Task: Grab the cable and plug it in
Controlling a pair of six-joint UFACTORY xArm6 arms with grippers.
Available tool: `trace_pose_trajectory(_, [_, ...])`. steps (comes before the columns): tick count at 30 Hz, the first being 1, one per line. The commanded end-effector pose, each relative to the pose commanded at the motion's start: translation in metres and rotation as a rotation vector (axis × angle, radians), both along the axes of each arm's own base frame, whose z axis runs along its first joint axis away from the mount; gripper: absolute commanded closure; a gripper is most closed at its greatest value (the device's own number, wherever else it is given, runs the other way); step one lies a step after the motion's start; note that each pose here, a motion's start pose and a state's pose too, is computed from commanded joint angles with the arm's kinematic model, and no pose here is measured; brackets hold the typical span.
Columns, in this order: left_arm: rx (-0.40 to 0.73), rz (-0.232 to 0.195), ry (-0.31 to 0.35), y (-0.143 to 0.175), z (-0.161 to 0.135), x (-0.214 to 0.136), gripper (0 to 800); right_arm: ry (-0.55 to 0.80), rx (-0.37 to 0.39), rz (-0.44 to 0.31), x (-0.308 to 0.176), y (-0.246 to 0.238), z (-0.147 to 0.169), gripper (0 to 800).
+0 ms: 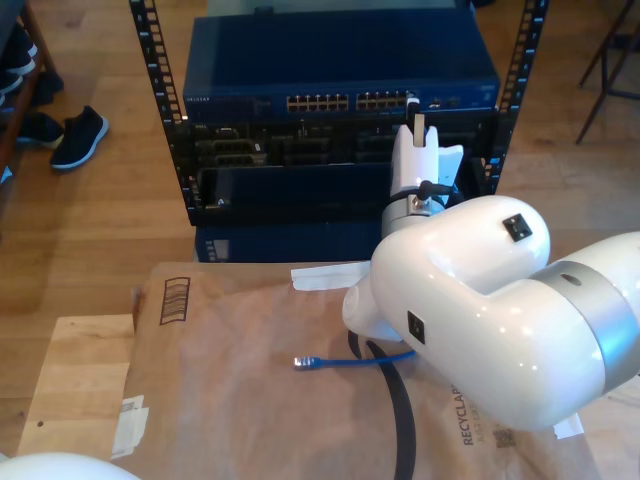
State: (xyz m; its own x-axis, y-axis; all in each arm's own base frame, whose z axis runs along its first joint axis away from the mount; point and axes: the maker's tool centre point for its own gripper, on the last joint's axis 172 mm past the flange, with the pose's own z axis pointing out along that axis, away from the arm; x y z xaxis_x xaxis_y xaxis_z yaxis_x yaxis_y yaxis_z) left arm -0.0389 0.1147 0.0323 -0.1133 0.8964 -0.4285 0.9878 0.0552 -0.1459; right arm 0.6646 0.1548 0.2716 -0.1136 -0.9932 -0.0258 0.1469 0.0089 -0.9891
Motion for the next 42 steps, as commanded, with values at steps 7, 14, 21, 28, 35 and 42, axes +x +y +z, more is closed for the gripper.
trace_pose_trajectory(7, [0.0, 0.0, 0.0, 0.0, 0.0, 0.0, 0, 0.001, -0.001, 0.0, 0.0, 0.0, -0.001, 800])
trace_pose_trajectory(14, [0.0, 0.0, 0.0, 0.0, 0.0, 0.0, 0, 0.004, -0.002, 0.0, -0.0007, -0.0003, -0.002, 800])
trace_pose_trajectory(21, [0.0, 0.0, 0.0, 0.0, 0.0, 0.0, 0, 0.001, -0.001, 0.0, -0.0009, -0.0004, -0.0006, 800])
trace_pose_trajectory(28, [0.0, 0.0, 0.0, 0.0, 0.0, 0.0, 0, 0.003, -0.003, -0.001, -0.0015, -0.0007, -0.0015, 800])
trace_pose_trajectory(35, [0.0, 0.0, 0.0, 0.0, 0.0, 0.0, 0, 0.001, -0.005, -0.001, -0.0017, -0.0008, -0.0011, 800])
trace_pose_trajectory(42, [0.0, 0.0, 0.0, 0.0, 0.0, 0.0, 0, -0.001, -0.006, -0.002, -0.0016, -0.0008, -0.0001, 800])
